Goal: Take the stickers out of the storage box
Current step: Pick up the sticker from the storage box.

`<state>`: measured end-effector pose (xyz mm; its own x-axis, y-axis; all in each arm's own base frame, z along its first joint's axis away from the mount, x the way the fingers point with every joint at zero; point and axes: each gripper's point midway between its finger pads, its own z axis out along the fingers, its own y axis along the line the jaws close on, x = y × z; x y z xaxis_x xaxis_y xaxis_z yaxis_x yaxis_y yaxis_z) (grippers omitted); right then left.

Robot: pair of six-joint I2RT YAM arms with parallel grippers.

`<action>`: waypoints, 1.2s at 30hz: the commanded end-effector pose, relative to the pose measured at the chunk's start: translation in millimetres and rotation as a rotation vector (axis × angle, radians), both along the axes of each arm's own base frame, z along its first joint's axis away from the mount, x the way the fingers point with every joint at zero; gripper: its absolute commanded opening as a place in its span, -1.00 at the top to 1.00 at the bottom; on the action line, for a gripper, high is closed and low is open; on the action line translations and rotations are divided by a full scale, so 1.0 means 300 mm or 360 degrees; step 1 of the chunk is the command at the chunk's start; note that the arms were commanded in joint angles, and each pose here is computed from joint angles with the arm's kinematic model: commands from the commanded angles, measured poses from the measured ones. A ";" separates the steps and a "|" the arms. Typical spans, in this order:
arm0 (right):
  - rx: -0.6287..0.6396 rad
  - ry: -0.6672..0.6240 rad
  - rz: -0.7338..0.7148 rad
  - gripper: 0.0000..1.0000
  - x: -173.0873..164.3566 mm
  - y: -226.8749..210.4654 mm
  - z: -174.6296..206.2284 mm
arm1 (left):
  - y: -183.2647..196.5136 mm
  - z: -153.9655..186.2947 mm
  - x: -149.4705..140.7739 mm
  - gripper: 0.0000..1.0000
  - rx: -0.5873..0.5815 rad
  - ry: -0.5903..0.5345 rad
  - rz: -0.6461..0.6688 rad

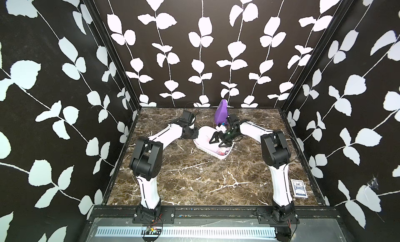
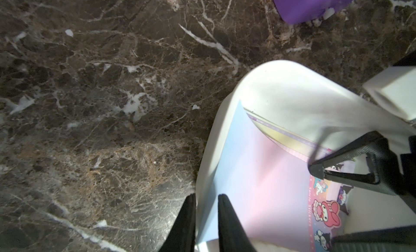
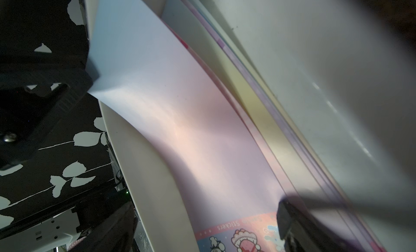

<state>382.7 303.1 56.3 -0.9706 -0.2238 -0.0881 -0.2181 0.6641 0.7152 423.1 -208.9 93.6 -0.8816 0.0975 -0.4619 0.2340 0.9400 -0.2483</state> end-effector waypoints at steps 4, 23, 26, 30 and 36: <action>-0.0233 0.0207 0.0010 -0.98 -0.092 -0.056 -0.227 | 0.017 0.062 -0.025 0.62 -0.0029 -0.0036 0.0014; -0.0246 0.0218 0.0001 -0.98 -0.087 -0.055 -0.247 | -0.034 0.042 -0.038 0.86 -0.0182 0.0024 0.0003; -0.0245 0.0216 0.0004 -0.98 -0.088 -0.056 -0.246 | -0.031 0.025 -0.042 0.76 -0.0172 0.0039 0.0008; -0.0252 0.0220 0.0006 -0.98 -0.090 -0.058 -0.249 | -0.024 0.034 -0.039 0.66 -0.0155 0.0022 0.0012; -0.0252 0.0214 0.0005 -0.98 -0.088 -0.059 -0.249 | -0.025 0.048 -0.030 0.73 -0.0151 0.0004 0.0008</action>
<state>382.8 303.1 55.2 -0.9711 -0.2232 -0.0841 -0.2144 0.6621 0.7181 412.7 -216.8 91.4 -0.8984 0.0548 -0.4358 0.2164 0.9186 -0.3306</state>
